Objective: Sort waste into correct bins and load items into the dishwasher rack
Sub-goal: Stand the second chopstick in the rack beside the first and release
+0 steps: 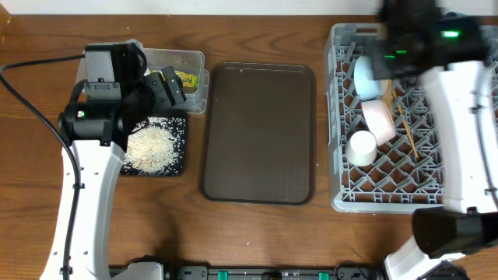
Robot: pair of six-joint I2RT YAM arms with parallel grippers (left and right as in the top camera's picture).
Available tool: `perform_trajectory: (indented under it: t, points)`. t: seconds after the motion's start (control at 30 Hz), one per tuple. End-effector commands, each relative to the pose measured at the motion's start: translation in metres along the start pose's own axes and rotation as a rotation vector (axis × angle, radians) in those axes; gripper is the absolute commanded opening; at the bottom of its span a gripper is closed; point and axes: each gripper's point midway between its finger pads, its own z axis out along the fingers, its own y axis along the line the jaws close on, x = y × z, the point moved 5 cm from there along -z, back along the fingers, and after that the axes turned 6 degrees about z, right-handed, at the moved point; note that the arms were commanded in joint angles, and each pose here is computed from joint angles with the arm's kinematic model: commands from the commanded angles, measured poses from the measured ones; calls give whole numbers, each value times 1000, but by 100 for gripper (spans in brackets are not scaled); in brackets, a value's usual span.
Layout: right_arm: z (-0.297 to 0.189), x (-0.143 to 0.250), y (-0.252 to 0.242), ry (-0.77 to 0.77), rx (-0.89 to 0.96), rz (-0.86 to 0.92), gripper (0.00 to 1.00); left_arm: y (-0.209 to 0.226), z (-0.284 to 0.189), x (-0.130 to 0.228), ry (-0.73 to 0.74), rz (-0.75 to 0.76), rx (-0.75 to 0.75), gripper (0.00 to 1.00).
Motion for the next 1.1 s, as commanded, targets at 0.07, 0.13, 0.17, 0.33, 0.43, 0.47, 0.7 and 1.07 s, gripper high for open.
perform_trajectory:
  t: [0.07,0.13,0.17,0.33,0.43,0.47,0.7,1.07]
  points:
    - [34,11,-71,132,141,-71,1,2,1,0,1,-2,-8,95]
    - [46,16,-89,166,146,-37,1,2,1,0,1,-2,-8,95]
    - [53,19,-94,185,130,-38,1,2,1,0,1,-2,-8,95]
    - [81,29,-109,244,107,-8,1,2,1,0,1,-2,-8,95]
    - [95,34,-110,271,100,-27,1,2,1,0,1,-2,-8,95]
    - [99,35,-110,276,97,-34,1,2,1,0,1,-2,-8,95]
    - [109,35,-102,264,42,-24,5,2,1,0,1,-2,-8,95]
    - [109,33,-101,252,40,69,61,2,1,0,1,-2,-8,95]
